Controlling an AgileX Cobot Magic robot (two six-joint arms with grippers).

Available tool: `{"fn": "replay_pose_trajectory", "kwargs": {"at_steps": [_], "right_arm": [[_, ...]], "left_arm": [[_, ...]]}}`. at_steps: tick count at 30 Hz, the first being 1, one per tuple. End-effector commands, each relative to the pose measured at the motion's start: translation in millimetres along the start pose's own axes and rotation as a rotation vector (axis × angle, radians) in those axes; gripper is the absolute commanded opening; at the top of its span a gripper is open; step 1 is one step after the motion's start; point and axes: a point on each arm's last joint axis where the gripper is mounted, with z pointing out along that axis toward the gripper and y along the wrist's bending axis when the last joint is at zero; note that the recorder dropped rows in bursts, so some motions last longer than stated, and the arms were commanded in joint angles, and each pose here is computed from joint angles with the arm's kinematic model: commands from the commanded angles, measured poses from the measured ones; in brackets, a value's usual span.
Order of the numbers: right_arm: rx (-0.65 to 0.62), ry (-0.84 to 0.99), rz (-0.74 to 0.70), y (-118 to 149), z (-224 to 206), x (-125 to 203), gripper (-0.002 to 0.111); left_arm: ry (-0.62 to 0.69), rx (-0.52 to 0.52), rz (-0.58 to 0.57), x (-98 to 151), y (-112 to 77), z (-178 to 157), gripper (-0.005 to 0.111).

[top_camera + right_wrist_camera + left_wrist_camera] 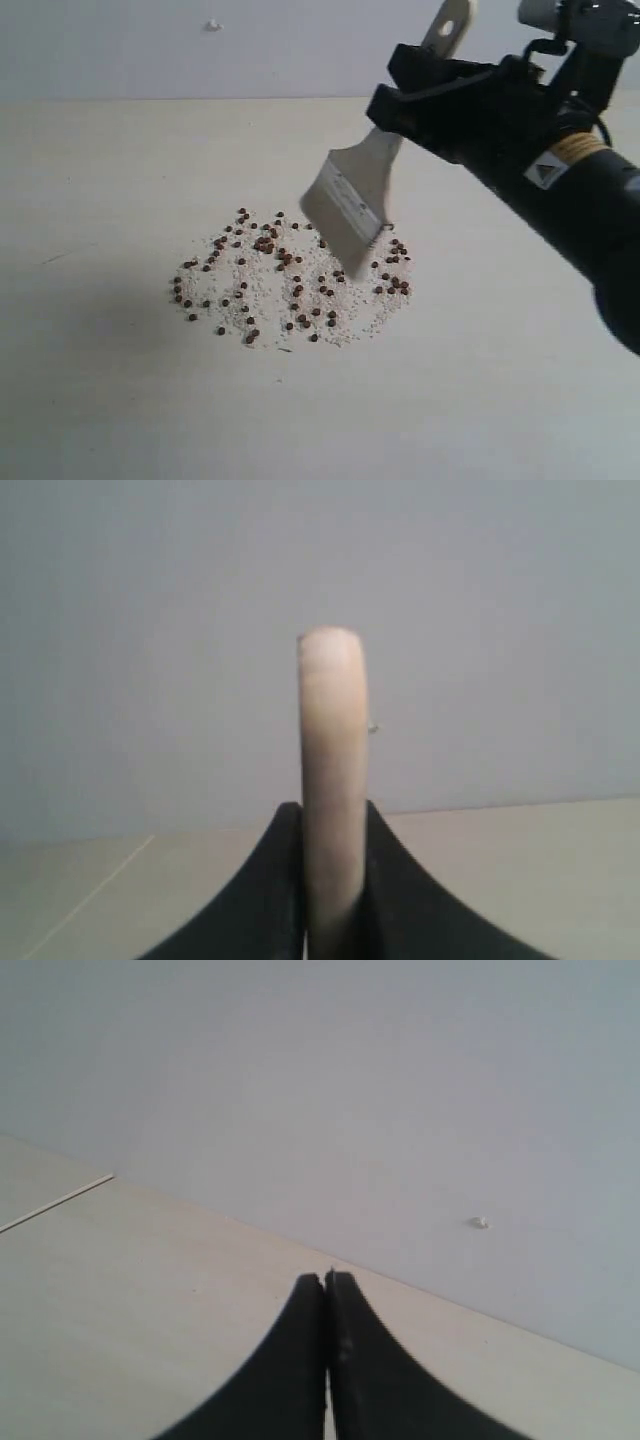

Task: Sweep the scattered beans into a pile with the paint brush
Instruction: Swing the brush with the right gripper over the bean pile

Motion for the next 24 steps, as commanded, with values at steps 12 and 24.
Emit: {"fn": "replay_pose_trajectory", "kwargs": {"at_steps": [12, 24], "right_arm": [[0.164, -0.139, 0.013, 121.2, 52.9, 70.2, 0.0], [0.195, -0.091, 0.131, 153.6, 91.0, 123.7, 0.0]], "left_arm": [[0.007, -0.002, -0.004, 1.4, 0.4, 0.4, 0.0], [0.007, -0.002, -0.004, 1.4, 0.4, 0.4, 0.0]]}}
